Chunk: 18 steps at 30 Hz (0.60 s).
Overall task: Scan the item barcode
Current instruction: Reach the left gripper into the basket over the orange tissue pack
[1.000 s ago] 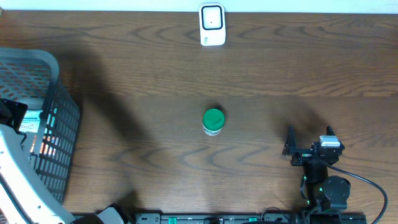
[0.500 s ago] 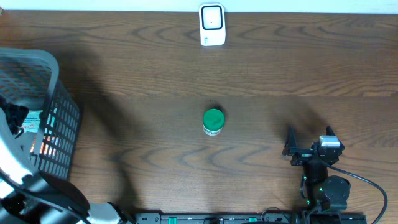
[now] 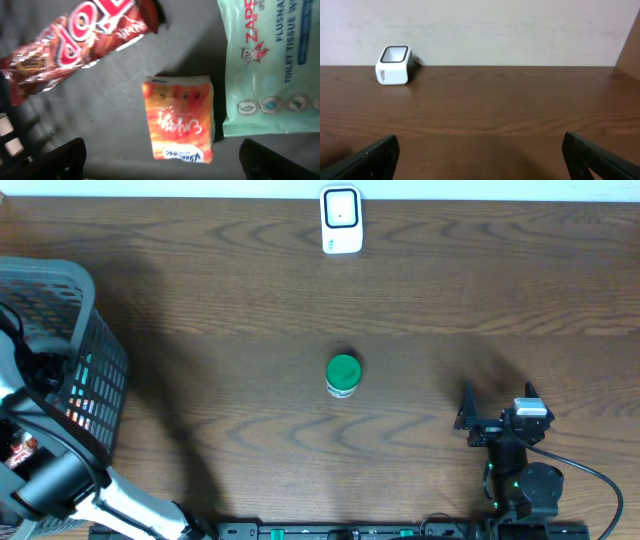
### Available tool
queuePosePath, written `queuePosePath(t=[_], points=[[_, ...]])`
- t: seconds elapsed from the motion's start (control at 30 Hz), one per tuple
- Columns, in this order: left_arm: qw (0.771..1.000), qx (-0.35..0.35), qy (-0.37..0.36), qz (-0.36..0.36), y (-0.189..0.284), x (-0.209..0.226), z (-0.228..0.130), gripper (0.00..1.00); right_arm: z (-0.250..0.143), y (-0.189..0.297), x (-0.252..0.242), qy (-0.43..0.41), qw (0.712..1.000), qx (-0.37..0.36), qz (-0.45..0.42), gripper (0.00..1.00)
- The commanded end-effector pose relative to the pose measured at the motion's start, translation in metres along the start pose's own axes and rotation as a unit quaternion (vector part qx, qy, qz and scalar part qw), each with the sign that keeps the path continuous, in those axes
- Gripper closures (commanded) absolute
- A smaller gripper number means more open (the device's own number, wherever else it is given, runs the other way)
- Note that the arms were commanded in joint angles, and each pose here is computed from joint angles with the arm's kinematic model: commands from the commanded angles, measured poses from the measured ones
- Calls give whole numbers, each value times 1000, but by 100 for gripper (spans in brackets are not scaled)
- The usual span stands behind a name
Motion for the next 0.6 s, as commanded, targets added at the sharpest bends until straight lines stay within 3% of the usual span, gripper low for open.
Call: queuePosePath(t=[0.0, 0.47, 0.57], points=[[1000, 24, -9, -12, -20, -7, -2, 2, -1, 0, -1, -5, 1000, 1, -3, 1], [1000, 27, -10, -11, -79, -11, -24, 0, -1, 0, -1, -5, 1000, 1, -3, 1], [999, 29, -10, -10, -79, -11, -25, 18, -1, 0, -1, -5, 1000, 1, -3, 1]])
Point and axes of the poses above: each gripper's point midway between its finger pads, its own y axis back along the fingers, its own x axis along the line the jaws close on, z = x × y, the point moved 9 cm from there along y, back along the fingers, and after that the axes turned 13 degrees about -y, right-handed, at the moved point
